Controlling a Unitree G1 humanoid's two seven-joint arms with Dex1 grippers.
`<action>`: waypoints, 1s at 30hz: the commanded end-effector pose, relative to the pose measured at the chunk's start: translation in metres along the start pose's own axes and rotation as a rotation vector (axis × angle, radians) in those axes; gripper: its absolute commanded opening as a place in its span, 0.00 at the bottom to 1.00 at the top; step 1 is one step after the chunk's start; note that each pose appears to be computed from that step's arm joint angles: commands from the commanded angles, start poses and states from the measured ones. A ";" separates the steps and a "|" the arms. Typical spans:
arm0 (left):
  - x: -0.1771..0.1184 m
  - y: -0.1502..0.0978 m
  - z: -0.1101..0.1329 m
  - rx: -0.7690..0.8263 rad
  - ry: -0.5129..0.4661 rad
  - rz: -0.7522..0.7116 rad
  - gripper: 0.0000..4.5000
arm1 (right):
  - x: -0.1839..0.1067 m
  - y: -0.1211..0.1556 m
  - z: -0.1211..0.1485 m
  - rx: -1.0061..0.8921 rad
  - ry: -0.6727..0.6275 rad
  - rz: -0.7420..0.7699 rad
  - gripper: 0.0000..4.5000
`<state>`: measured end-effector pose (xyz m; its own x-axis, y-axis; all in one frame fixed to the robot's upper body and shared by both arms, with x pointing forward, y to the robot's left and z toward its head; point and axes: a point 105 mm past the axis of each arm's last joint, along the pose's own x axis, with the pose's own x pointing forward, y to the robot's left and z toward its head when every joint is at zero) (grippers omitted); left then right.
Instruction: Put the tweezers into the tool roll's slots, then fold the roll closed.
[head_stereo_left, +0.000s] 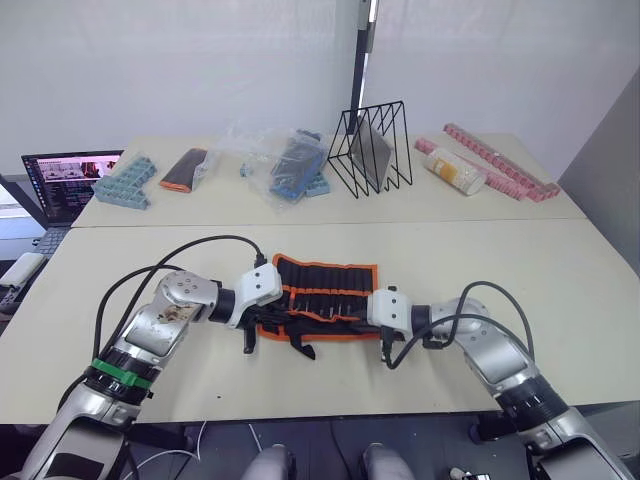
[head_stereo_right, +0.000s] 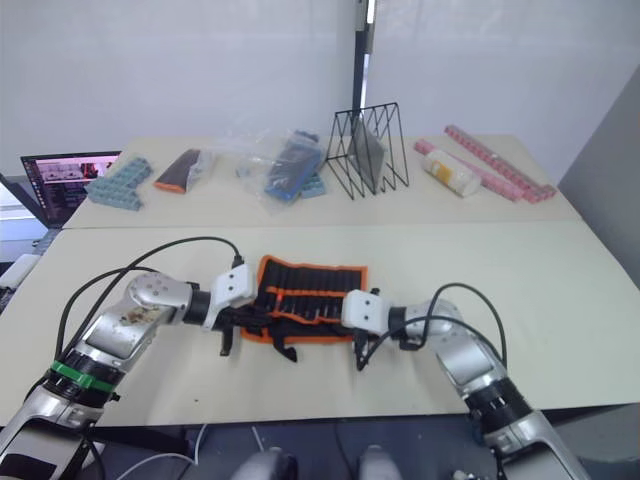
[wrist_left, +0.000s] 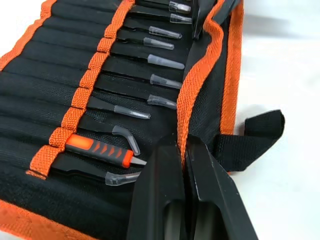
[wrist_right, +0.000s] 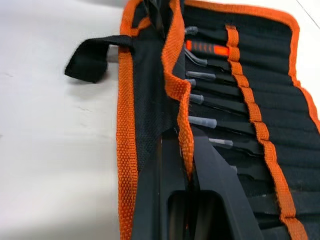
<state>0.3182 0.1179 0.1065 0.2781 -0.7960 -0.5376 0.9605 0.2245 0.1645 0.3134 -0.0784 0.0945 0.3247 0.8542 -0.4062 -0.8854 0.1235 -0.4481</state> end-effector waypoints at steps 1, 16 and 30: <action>-0.005 0.012 0.003 -0.007 0.014 0.078 0.01 | -0.003 -0.015 -0.008 0.004 0.040 -0.053 0.00; -0.006 0.022 -0.002 -0.129 0.010 0.206 0.63 | -0.006 -0.042 -0.014 -0.006 0.033 -0.181 0.59; -0.042 0.024 0.071 -0.061 -0.434 0.330 0.94 | -0.028 -0.053 0.041 0.196 -0.304 -0.297 0.94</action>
<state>0.3408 0.1265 0.1801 0.5896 -0.7964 -0.1345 0.8016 0.5565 0.2186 0.3463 -0.0954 0.1446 0.5192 0.8496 -0.0924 -0.8160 0.4607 -0.3490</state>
